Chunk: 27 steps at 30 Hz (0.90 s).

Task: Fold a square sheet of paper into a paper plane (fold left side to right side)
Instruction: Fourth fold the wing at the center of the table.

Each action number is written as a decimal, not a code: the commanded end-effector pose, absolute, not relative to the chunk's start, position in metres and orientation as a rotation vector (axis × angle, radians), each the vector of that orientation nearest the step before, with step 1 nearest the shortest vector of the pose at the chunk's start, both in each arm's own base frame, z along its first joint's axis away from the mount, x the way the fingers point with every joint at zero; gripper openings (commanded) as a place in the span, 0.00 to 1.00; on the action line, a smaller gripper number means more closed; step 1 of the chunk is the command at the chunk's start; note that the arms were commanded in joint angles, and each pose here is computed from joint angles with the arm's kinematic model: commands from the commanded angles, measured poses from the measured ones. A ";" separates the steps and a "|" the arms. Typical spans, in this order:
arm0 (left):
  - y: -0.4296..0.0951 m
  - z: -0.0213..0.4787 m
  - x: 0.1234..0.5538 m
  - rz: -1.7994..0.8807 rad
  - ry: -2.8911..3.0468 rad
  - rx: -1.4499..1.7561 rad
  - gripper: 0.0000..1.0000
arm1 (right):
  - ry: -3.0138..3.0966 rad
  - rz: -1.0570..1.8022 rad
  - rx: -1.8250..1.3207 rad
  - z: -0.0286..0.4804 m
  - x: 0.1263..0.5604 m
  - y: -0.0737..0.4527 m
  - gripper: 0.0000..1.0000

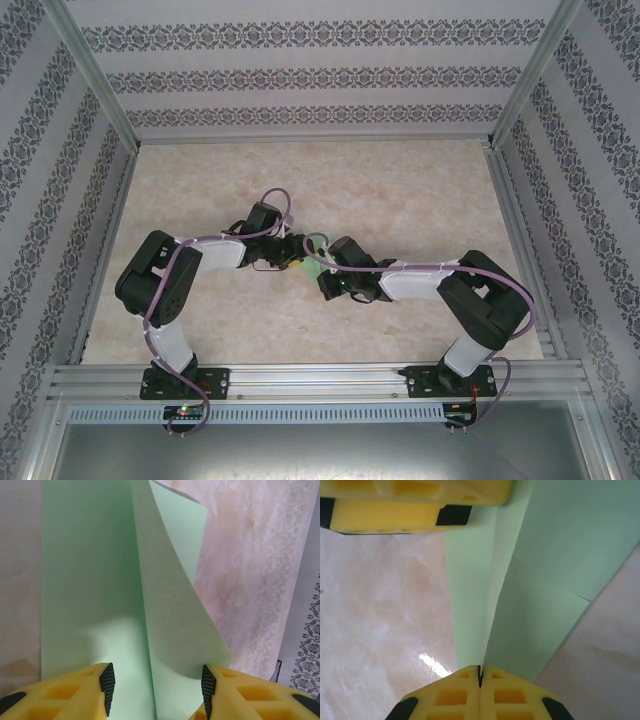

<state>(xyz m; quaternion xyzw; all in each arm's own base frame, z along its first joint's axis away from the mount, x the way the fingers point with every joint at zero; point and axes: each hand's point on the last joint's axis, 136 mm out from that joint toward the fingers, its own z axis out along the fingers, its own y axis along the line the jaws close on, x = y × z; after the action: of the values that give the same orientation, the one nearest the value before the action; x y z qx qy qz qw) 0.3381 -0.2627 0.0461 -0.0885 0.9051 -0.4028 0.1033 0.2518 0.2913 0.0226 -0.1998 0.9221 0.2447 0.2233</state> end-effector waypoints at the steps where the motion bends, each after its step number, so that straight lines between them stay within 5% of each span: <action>1: -0.273 0.050 0.342 -1.218 2.657 -0.231 0.52 | 2.563 0.705 -0.538 0.017 0.251 0.290 0.05; 27: -0.264 0.015 0.336 -1.107 2.769 -0.290 0.55 | 2.604 0.829 -0.506 0.007 0.251 0.292 0.06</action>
<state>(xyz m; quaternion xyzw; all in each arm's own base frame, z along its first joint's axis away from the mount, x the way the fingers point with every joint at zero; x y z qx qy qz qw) 0.3394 -0.2658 0.0361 -0.0926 0.9107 -0.3932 0.0858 0.2547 0.2971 0.0180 -0.1884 0.9160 0.2950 0.1961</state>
